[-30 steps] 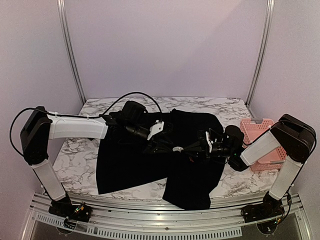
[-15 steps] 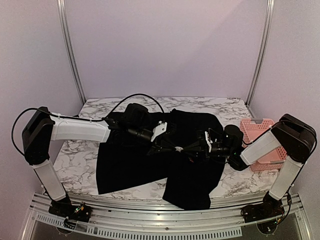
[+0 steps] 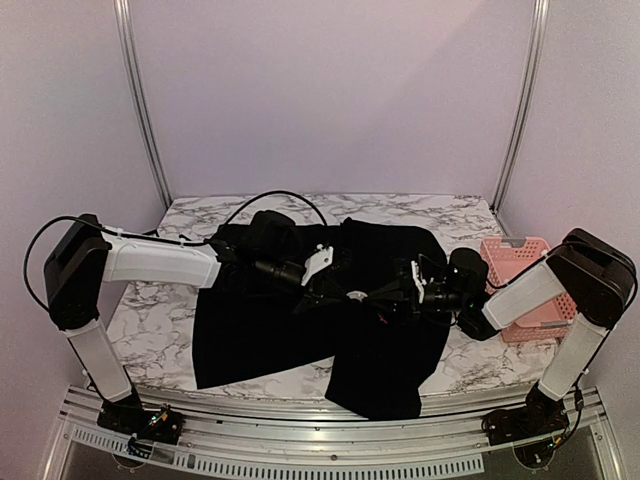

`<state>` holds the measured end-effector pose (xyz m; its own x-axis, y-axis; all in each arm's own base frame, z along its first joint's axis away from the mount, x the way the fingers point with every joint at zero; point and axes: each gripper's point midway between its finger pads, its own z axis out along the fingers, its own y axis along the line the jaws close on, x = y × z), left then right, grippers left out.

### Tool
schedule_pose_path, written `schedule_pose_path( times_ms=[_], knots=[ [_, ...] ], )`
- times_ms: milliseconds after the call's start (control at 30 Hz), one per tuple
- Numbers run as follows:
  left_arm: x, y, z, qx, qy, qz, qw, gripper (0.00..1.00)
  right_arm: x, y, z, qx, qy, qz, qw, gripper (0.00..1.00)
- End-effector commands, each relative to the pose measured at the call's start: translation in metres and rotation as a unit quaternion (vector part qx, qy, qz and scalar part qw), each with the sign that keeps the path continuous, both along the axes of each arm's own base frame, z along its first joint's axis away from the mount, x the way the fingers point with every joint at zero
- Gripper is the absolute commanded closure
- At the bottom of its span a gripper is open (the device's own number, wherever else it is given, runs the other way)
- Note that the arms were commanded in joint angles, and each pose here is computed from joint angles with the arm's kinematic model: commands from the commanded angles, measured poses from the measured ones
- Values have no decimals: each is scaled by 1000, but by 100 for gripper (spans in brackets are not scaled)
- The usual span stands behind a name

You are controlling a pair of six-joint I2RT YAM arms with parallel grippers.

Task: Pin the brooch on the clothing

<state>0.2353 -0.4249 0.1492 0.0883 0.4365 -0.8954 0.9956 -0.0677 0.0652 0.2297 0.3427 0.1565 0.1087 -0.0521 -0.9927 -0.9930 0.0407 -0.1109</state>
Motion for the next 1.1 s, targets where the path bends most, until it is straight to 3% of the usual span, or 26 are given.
schedule_pose_path(
  times_ms=[0, 400, 500, 567, 633, 733, 933, 1067],
  knots=[
    [-3, -6, -3, -10, 8, -2, 1000, 100, 0, 2, 11, 5, -17, 4, 1000, 100],
    [1, -10, 5, -32, 60, 23, 997, 100, 2, 2, 8, -5, -4, 3, 1000, 100],
    [2, -8, 6, -34, 43, 27, 998, 78, 4, 1, 5, -12, 0, -1, 1000, 100],
    [1, -6, 10, -37, 33, 26, 998, 75, 5, -1, 4, -14, 2, -3, 1000, 100],
    [1, -5, 13, -39, 28, 25, 999, 79, 5, -1, 4, -14, 2, -3, 1000, 100],
    [0, -5, 8, -33, 29, 22, 999, 99, 7, -1, 7, -11, -3, -7, 1000, 100],
    [-4, -3, -8, -8, 34, 14, 999, 94, 5, -1, 10, -9, -4, -5, 1000, 100],
    [-2, -9, -8, -16, 35, 18, 999, 100, 5, -1, 11, -9, -4, -3, 1000, 100]
  ],
)
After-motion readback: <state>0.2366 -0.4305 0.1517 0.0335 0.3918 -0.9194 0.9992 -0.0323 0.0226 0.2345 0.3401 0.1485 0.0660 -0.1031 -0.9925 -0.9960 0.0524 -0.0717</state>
